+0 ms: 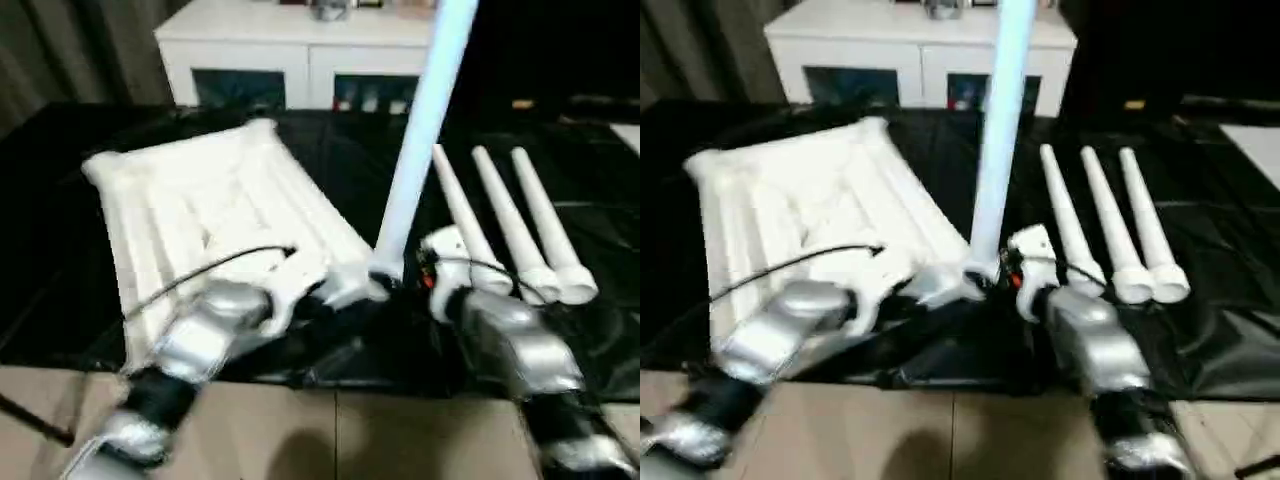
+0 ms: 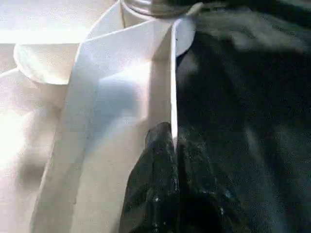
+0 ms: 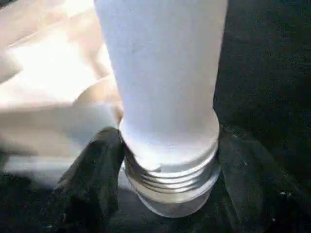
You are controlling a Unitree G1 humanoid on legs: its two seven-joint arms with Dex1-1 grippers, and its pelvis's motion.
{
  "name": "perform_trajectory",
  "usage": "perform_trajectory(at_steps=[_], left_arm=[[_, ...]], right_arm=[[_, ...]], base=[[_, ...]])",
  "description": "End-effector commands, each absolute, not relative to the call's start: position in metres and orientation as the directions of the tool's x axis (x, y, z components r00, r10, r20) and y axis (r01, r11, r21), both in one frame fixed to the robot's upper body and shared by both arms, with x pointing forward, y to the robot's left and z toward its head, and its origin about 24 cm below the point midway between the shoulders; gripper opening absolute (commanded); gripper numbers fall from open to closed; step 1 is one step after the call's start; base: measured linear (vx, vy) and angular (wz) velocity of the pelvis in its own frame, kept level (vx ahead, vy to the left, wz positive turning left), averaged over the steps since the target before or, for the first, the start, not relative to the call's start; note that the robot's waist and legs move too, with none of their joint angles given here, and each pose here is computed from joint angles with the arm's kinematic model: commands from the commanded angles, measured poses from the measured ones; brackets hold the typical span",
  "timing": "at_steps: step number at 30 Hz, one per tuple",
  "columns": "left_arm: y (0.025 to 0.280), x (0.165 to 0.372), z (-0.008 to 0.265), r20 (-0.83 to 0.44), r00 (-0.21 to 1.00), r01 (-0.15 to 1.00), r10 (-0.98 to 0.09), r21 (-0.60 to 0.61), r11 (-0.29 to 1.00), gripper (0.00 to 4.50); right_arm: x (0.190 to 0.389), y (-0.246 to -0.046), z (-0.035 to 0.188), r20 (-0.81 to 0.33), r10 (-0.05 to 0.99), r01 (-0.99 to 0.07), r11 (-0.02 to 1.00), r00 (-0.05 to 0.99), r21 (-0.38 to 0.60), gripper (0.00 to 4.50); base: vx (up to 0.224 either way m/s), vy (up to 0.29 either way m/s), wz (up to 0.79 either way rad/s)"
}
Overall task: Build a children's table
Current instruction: Rotate leg to tighten
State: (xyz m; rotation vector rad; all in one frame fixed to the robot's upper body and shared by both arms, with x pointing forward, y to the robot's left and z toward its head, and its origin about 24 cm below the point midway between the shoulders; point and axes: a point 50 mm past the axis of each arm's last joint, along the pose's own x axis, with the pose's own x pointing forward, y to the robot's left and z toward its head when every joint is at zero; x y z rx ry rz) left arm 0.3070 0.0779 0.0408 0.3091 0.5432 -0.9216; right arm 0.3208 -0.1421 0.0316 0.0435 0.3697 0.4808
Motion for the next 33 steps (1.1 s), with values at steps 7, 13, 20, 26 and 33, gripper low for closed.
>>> perform_trajectory(at_steps=[7,13,20,26,33], left_arm=[[0.036,0.322,0.037,-0.538,0.645,0.696,-0.543,0.119,0.708,0.00],[0.040,0.325,0.039,-0.548,0.645,0.700,-0.533,0.144,0.700,0.00],[0.057,0.321,0.035,-0.570,0.617,0.728,-0.542,0.153,0.668,0.00],[0.080,0.306,0.032,-0.606,0.498,0.821,-0.621,0.098,0.563,0.00],[0.103,0.276,0.039,-0.603,0.172,0.975,-0.779,-0.009,0.222,0.00]], right_arm=[[0.335,-0.103,0.007,-0.443,0.223,-0.189,0.975,0.868,0.119,2.70],[0.339,-0.092,0.026,-0.319,0.317,-0.285,0.948,0.893,0.144,3.45],[0.337,-0.115,0.036,-0.265,0.297,-0.277,0.954,0.917,0.113,4.11],[0.316,-0.142,0.049,-0.269,0.477,-0.467,0.878,0.837,0.105,4.23],[0.280,-0.157,0.058,-0.295,0.774,-0.788,0.608,0.560,0.097,4.23]], base=[[0.000,0.000,0.00],[0.000,0.000,0.00],[0.000,0.000,0.00],[0.021,0.000,0.00],[0.000,0.000,0.00]])
